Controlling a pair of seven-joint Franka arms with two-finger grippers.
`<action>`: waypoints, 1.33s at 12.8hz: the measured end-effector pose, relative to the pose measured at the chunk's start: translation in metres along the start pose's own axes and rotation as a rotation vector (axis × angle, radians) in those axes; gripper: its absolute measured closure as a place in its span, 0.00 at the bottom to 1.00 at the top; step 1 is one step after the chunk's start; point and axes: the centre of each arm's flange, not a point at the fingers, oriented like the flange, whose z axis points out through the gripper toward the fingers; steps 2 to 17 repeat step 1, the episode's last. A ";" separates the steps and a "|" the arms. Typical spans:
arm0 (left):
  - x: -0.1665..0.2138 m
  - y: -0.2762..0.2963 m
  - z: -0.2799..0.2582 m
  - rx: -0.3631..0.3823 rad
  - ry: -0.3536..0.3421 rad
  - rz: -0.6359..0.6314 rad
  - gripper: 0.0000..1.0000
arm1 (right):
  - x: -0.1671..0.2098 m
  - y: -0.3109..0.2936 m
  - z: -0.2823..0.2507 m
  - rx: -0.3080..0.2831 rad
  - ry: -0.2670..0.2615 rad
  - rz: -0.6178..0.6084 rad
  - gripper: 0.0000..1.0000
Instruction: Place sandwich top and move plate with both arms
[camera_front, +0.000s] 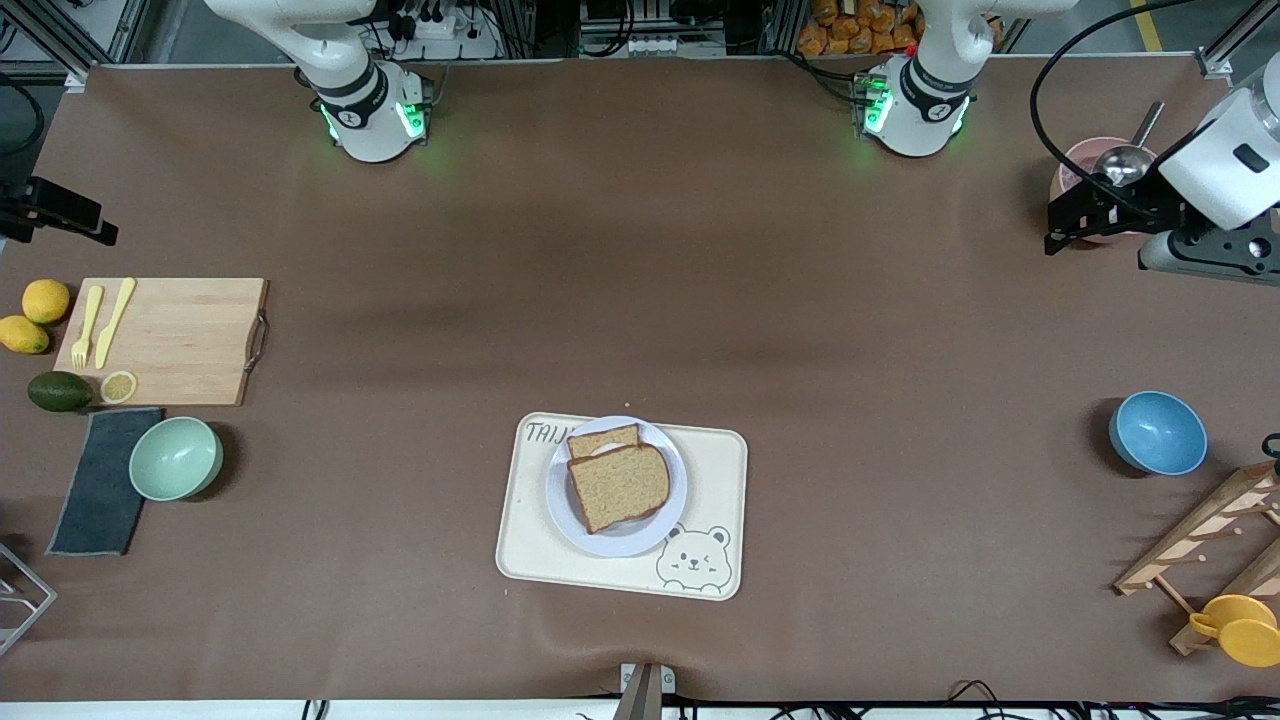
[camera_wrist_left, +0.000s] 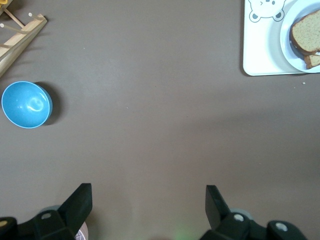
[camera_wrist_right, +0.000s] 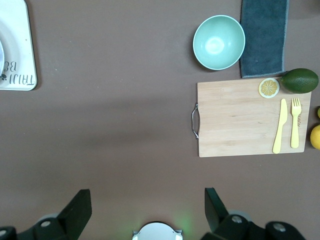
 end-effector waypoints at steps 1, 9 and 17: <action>0.000 -0.001 0.000 0.000 0.000 -0.002 0.00 | 0.000 0.000 0.000 0.001 0.000 0.000 0.00; 0.000 -0.001 0.000 0.000 0.000 -0.002 0.00 | 0.000 0.000 0.000 0.001 0.000 0.000 0.00; 0.000 -0.001 0.000 0.000 0.000 -0.002 0.00 | 0.000 0.000 0.000 0.001 0.000 0.000 0.00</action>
